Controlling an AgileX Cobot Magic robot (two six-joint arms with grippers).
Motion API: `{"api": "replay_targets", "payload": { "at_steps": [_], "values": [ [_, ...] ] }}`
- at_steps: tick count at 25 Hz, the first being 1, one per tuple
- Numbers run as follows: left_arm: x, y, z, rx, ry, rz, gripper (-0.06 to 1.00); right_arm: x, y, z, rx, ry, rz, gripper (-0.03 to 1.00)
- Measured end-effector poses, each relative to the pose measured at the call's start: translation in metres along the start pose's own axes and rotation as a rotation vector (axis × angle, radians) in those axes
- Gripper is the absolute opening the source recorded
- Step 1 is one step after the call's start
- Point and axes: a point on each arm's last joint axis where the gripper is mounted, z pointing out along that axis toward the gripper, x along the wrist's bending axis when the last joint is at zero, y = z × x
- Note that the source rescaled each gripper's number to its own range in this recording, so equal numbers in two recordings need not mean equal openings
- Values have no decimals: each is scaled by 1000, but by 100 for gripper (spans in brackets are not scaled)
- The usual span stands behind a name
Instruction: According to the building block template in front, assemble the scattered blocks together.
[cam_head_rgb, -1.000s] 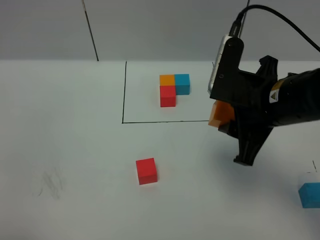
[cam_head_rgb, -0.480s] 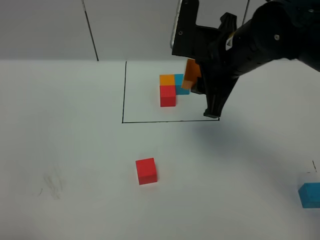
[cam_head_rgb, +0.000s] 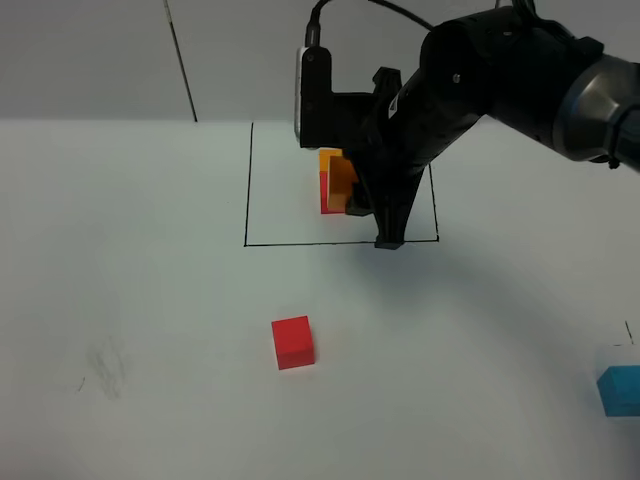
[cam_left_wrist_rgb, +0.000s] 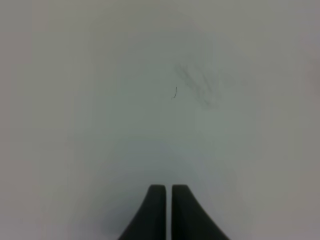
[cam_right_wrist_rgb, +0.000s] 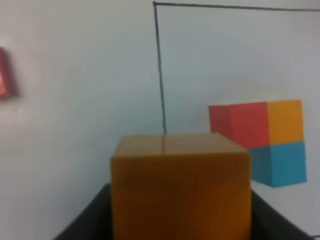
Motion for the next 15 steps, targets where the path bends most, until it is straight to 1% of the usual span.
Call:
{"api": "replay_targets", "payload": {
  "at_steps": [3, 7, 15],
  "values": [
    [0, 0, 0, 0, 1, 1, 0, 3, 1, 9, -21, 34, -27, 59],
    [0, 0, 0, 0, 1, 2, 0, 5, 5, 16, -71, 58, -43, 59],
    [0, 0, 0, 0, 1, 2, 0, 7, 8, 40, -106, 97, -68, 59]
  ]
}}
